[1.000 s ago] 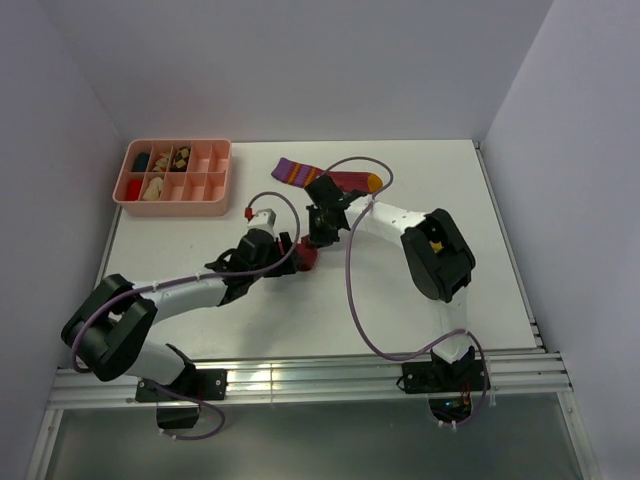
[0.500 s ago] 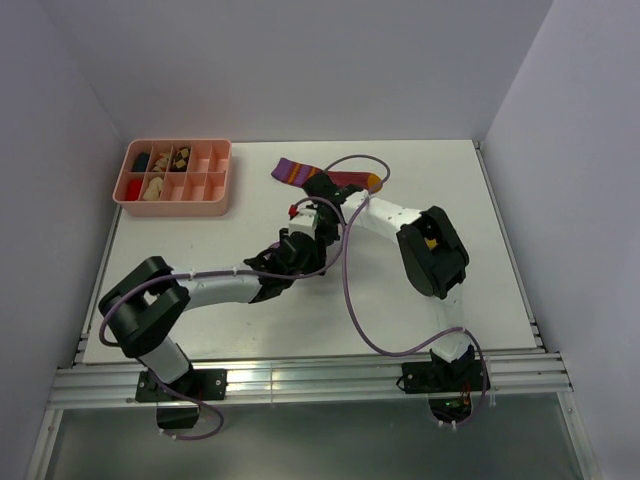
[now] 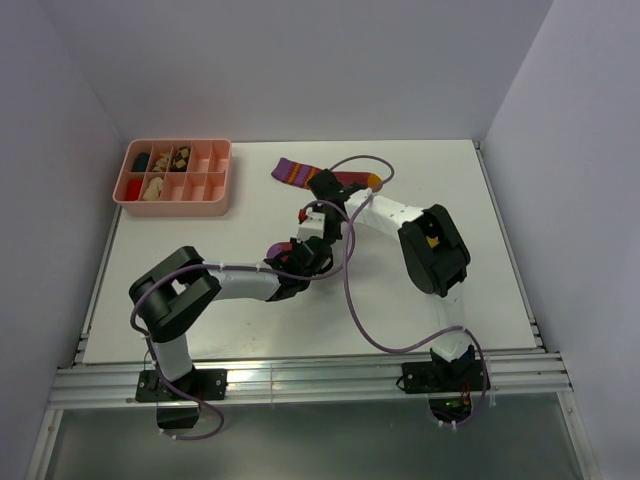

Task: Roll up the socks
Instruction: Roll the sock at the center of the board.

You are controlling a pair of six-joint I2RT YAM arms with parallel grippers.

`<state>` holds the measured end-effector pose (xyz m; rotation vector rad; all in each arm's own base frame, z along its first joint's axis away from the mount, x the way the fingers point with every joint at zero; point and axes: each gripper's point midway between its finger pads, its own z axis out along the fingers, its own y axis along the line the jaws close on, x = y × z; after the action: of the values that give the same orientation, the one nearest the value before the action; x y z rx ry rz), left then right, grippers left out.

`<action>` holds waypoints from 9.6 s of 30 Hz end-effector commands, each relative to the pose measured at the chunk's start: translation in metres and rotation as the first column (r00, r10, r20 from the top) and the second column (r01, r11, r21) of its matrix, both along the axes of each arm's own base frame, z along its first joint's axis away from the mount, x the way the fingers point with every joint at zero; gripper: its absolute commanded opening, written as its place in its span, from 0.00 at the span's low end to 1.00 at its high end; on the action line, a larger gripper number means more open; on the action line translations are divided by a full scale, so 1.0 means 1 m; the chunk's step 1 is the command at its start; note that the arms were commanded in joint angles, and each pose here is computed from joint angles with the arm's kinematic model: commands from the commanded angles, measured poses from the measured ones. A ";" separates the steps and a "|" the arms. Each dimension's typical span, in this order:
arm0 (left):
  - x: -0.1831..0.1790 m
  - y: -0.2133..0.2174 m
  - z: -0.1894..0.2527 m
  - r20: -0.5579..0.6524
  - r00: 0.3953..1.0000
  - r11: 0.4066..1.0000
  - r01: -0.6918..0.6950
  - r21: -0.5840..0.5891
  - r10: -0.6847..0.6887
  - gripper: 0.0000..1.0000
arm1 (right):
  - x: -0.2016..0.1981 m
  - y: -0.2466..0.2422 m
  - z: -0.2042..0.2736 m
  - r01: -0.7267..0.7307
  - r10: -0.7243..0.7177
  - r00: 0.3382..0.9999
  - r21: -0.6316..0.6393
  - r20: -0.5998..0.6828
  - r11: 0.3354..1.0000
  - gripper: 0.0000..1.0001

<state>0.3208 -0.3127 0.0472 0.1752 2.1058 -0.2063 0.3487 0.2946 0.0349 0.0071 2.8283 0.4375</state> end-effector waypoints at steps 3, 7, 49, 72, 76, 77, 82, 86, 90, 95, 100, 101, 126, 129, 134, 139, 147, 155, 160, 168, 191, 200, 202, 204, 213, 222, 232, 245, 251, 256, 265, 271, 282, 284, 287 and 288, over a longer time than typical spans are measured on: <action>-0.017 0.006 -0.037 -0.119 0.993 0.996 0.030 0.085 -0.020 0.01 | -0.031 -0.003 -0.021 -0.035 0.033 0.995 -0.024 -0.091 0.999 0.00; -0.024 0.012 -0.029 -0.146 0.989 0.999 0.018 0.034 -0.013 0.01 | -0.022 0.015 0.001 -0.006 0.010 0.999 0.126 -0.034 0.992 0.00; -0.075 0.124 -0.070 -0.717 0.696 0.568 -0.607 -0.555 0.044 0.01 | -0.030 0.086 0.020 -0.173 0.105 0.982 0.528 0.157 0.831 0.78; -0.024 0.125 -0.041 -0.561 0.824 0.744 -0.427 -0.513 0.086 0.64 | -0.012 0.034 -0.001 -0.182 0.142 0.973 0.226 0.180 0.957 0.00; 0.012 0.122 -0.007 -0.424 0.900 0.808 -0.320 -0.496 0.096 0.67 | 0.000 0.010 0.008 -0.138 0.118 0.972 0.090 0.203 0.986 0.00; 0.012 0.117 -0.004 -0.413 0.906 0.828 -0.300 -0.474 0.092 0.67 | -0.001 -0.001 0.003 -0.122 0.114 0.977 0.036 0.181 0.992 0.00; 0.015 0.101 0.024 -0.269 0.960 0.893 -0.187 -0.409 0.078 0.68 | 0.002 -0.014 0.003 -0.092 0.100 0.986 -0.071 0.130 0.993 0.00; 0.002 0.083 0.040 -0.149 0.986 0.932 -0.124 -0.340 0.077 0.69 | -0.005 -0.020 -0.009 -0.080 0.086 0.995 -0.126 0.044 0.989 0.00; -0.003 0.066 0.050 -0.080 0.994 0.947 -0.091 -0.309 0.070 0.71 | -0.014 -0.024 -0.015 -0.071 0.067 0.997 -0.169 -0.027 0.983 0.00; -0.006 0.033 0.054 -0.022 1.000 0.971 -0.024 -0.237 0.019 0.71 | -0.021 -0.023 -0.025 -0.063 0.047 0.995 -0.188 -0.085 0.980 0.00; 0.002 0.015 0.053 0.017 0.999 0.984 -0.025 -0.176 0.029 0.68 | -0.024 -0.021 -0.025 -0.072 0.052 0.993 -0.196 -0.107 0.978 0.00; 0.004 0.013 0.047 0.007 1.000 0.987 -0.025 -0.159 0.027 0.67 | -0.026 -0.021 -0.026 -0.076 0.055 0.992 -0.193 -0.114 0.978 0.00; -0.029 0.036 -0.025 -0.247 0.966 0.991 -0.099 -0.091 0.074 0.01 | -0.016 0.012 0.021 0.063 -0.062 0.998 0.209 -0.015 0.976 0.28; -0.035 0.040 -0.023 -0.289 0.956 0.976 -0.107 -0.187 0.049 0.01 | -0.002 0.012 0.048 0.082 -0.109 0.992 0.321 0.067 0.943 0.48; -0.041 0.055 -0.019 -0.380 0.925 0.909 -0.162 -0.383 0.004 0.01 | 0.010 0.011 0.078 0.064 -0.164 0.969 0.449 0.187 0.891 0.67; -0.039 0.079 -0.021 -0.454 0.891 0.814 -0.275 -0.512 0.016 0.01 | 0.001 0.017 0.071 0.022 -0.122 0.976 0.482 0.178 0.876 0.78; -0.052 0.098 -0.045 -0.583 0.813 0.718 -0.411 -0.562 0.008 0.01 | -0.013 0.042 0.044 -0.041 -0.037 0.989 0.504 0.143 0.863 0.79; -0.058 0.106 -0.067 -0.651 0.759 0.689 -0.476 -0.546 0.009 0.01 | -0.020 0.058 0.021 -0.055 0.002 0.995 0.525 0.101 0.849 0.78; -0.061 0.109 -0.078 -0.681 0.732 0.680 -0.503 -0.533 0.008 0.01 | -0.021 0.063 0.004 -0.045 0.010 0.998 0.539 0.068 0.841 0.75; -0.064 0.111 -0.084 -0.696 0.718 0.674 -0.505 -0.539 -0.018 0.01 | -0.023 0.068 -0.007 -0.063 0.029 0.997 0.572 0.068 0.818 0.45; -0.014 0.132 0.002 -0.262 0.943 0.924 -0.273 -0.267 0.203 0.75 | -0.007 -0.004 -0.006 0.007 -0.008 0.999 0.019 0.036 1.000 0.00; -0.006 0.075 0.039 -0.084 0.988 0.978 -0.141 -0.155 0.129 0.74 | -0.013 -0.010 -0.009 -0.001 -0.003 0.999 -0.132 -0.036 0.991 0.00; -0.003 0.056 0.044 -0.063 0.993 0.983 -0.109 -0.150 0.101 0.74 | -0.015 -0.009 -0.010 -0.005 -0.002 0.999 -0.145 -0.053 0.989 0.00; -0.003 0.042 0.046 -0.052 0.996 0.985 -0.082 -0.152 0.075 0.74 | -0.017 -0.008 -0.015 -0.008 -0.004 0.997 -0.150 -0.074 0.989 0.00; 0.010 0.011 0.031 -0.012 0.999 0.995 -0.053 -0.085 0.052 0.71 | -0.022 -0.008 -0.022 0.002 -0.019 0.994 -0.149 -0.108 0.989 0.00; 0.017 0.006 0.005 0.008 0.997 0.995 -0.079 0.058 0.079 0.65 | -0.028 -0.002 -0.026 -0.004 -0.014 0.991 -0.135 -0.135 0.991 0.00; -0.011 0.014 -0.029 -0.141 0.989 0.998 -0.041 0.050 0.048 0.01 | -0.026 0.020 -0.004 0.056 -0.049 0.994 0.067 -0.097 0.996 0.05; -0.019 0.051 -0.023 -0.354 0.935 0.933 -0.126 -0.337 -0.002 0.01 | 0.001 0.023 0.052 0.114 -0.174 0.980 0.445 0.096 0.888 0.61; -0.024 0.065 -0.031 -0.439 0.899 0.878 -0.200 -0.434 -0.012 0.01 | -0.004 0.018 0.036 0.116 -0.182 0.979 0.493 0.088 0.862 0.72; -0.028 0.075 -0.044 -0.501 0.865 0.847 -0.259 -0.465 -0.011 0.01 | -0.005 0.022 0.024 0.099 -0.167 0.982 0.521 0.085 0.848 0.72; -0.036 0.085 -0.064 -0.580 0.814 0.834 -0.314 -0.454 -0.009 0.01 | 0.005 0.030 0.013 0.101 -0.163 0.985 0.570 0.059 0.816 0.70; -0.043 0.084 -0.077 -0.622 0.783 0.840 -0.317 -0.441 -0.030 0.01 | 0.009 0.041 0.015 0.041 -0.119 0.989 0.612 0.087 0.790 0.68; -0.046 0.081 -0.084 -0.642 0.764 0.844 -0.300 -0.444 -0.066 0.10 | -0.001 0.042 -0.009 0.002 -0.058 0.996 0.602 0.072 0.798 0.02; -0.041 0.081 -0.076 -0.617 0.784 0.845 -0.284 -0.452 -0.067 0.25 | -0.002 0.039 -0.013 0.006 -0.059 0.996 0.586 0.072 0.810 0.00; -0.029 0.088 -0.059 -0.554 0.832 0.858 -0.262 -0.441 -0.030 0.52 | -0.004 0.036 -0.014 -0.003 -0.053 0.995 0.566 0.082 0.824 0.00; -0.025 0.090 -0.054 -0.534 0.845 0.862 -0.258 -0.436 -0.017 0.57 | -0.005 0.035 -0.016 -0.004 -0.048 0.996 0.557 0.079 0.830 0.00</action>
<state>0.3309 -0.2504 0.0337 -0.3939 2.3185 -1.0173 0.3499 0.3312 0.0367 0.1702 2.4635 1.2869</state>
